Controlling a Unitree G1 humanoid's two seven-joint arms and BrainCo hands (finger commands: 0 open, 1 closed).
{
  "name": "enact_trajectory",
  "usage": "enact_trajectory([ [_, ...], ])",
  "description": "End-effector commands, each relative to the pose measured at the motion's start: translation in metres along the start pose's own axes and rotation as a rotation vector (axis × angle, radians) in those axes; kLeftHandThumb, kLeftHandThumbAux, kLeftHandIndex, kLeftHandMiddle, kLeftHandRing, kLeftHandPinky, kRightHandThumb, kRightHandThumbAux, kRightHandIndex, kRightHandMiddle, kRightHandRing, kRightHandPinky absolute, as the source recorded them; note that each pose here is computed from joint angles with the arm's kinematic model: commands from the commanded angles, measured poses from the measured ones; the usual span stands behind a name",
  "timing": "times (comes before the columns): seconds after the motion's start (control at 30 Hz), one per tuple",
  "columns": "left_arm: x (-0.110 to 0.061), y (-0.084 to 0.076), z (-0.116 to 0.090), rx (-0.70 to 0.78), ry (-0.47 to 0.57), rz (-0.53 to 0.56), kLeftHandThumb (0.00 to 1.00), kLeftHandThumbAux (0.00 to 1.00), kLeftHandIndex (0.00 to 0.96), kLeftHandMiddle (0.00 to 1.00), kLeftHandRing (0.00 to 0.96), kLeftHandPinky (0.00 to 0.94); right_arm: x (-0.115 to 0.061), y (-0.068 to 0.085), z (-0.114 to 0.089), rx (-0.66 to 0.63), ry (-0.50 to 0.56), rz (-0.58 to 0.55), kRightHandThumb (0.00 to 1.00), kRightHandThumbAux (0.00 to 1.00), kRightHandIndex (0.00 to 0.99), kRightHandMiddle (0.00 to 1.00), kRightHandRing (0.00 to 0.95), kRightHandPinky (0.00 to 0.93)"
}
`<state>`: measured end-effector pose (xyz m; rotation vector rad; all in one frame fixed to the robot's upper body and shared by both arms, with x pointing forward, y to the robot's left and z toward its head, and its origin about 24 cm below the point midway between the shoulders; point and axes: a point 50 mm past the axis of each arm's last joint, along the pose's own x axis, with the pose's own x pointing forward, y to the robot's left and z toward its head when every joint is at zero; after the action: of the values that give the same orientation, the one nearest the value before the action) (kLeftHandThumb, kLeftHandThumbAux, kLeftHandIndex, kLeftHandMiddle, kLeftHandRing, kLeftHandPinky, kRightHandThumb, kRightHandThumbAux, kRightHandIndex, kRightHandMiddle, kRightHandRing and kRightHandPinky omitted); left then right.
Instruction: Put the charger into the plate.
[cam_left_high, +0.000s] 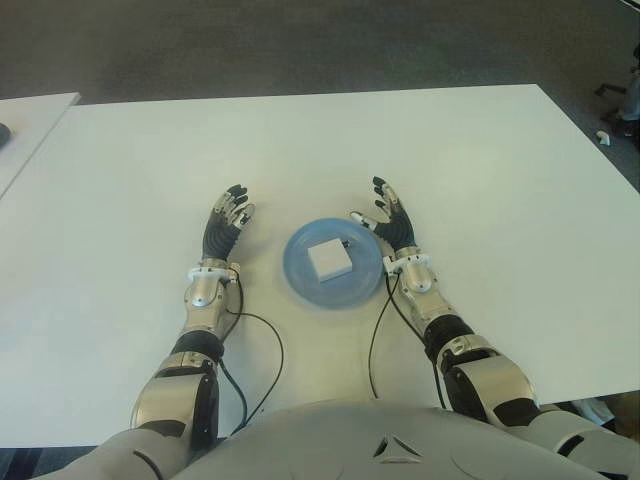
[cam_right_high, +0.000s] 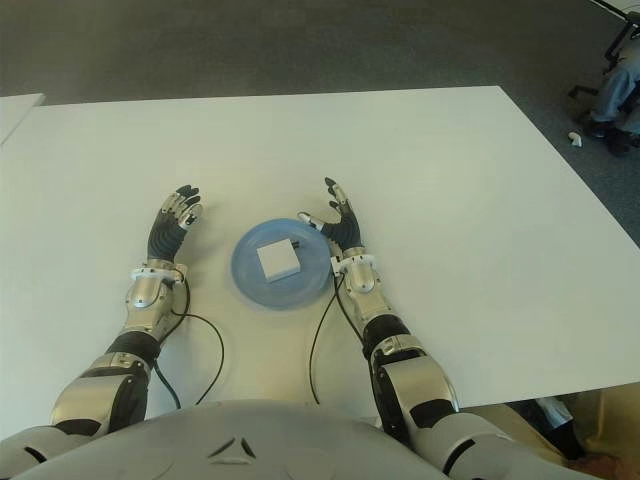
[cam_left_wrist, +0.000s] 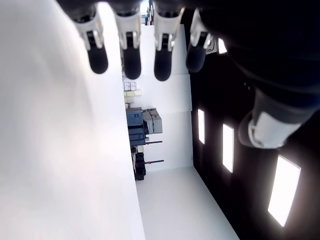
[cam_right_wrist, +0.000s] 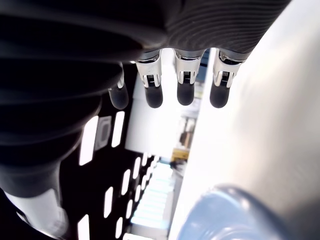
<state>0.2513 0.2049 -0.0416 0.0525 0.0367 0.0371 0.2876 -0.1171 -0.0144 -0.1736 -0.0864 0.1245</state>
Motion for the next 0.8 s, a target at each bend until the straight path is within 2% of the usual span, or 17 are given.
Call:
enact_trajectory([
  [0.03, -0.077, -0.013, -0.08, -0.066, 0.484, -0.017, 0.097, 0.55, 0.153, 0.17, 0.163, 0.187, -0.016, -0.007, -0.023, 0.042, 0.113, -0.024, 0.142, 0.705, 0.081, 0.071, 0.031, 0.0],
  [0.27, -0.068, -0.016, -0.076, -0.052, 0.465, -0.032, 0.065, 0.571, 0.145, 0.17, 0.157, 0.168, -0.027, -0.01, -0.034, 0.012, 0.157, -0.019, 0.104, 0.708, 0.076, 0.077, 0.045, 0.031],
  [0.47, -0.068, -0.016, -0.075, -0.043, 0.458, -0.041, 0.047, 0.57, 0.139, 0.176, 0.16, 0.172, -0.043, -0.013, -0.046, -0.025, 0.204, -0.017, 0.096, 0.688, 0.071, 0.077, 0.051, 0.046],
  [0.8, -0.07, -0.013, -0.077, -0.053, 0.471, -0.041, 0.045, 0.578, 0.151, 0.185, 0.175, 0.193, -0.053, -0.014, -0.055, -0.078, 0.256, -0.028, 0.101, 0.641, 0.071, 0.087, 0.066, 0.079],
])
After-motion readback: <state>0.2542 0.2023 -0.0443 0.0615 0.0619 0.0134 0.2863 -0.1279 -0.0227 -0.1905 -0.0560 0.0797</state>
